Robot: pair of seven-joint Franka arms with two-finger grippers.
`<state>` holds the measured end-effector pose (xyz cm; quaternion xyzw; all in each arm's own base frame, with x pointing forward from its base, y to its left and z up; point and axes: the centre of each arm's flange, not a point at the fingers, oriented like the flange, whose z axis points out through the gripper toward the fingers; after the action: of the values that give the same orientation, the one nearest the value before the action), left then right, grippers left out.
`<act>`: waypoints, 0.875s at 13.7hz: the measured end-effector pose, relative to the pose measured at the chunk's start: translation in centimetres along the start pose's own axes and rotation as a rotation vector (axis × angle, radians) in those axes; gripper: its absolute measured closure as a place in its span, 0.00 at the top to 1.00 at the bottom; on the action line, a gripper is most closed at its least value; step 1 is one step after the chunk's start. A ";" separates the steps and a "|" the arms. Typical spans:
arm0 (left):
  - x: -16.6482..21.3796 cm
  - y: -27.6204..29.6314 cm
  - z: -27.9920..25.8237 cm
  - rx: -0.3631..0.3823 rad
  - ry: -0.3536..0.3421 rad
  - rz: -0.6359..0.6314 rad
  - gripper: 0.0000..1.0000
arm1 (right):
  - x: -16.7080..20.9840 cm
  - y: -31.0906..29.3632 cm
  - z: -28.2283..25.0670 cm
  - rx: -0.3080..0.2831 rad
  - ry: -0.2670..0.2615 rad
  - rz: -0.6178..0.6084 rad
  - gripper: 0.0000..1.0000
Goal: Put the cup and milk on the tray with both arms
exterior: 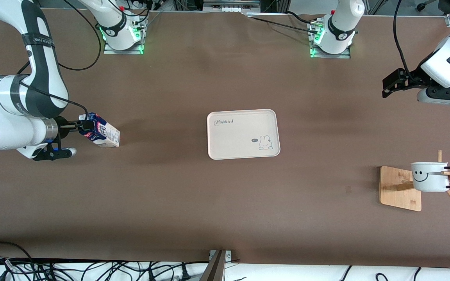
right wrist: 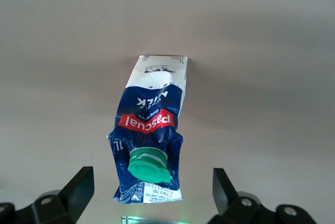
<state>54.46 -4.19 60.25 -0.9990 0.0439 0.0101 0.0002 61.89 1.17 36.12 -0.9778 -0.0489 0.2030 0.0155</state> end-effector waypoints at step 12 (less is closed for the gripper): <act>0.0 -0.1 0.0 0.000 -0.001 -0.002 1.00 | 0.2 -0.2 0.9 0.001 -0.016 -0.003 1.00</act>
<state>54.46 -4.09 60.24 -0.9990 0.0430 0.0106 0.0002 61.69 1.43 35.21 -0.9761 -0.0503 0.2107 0.0158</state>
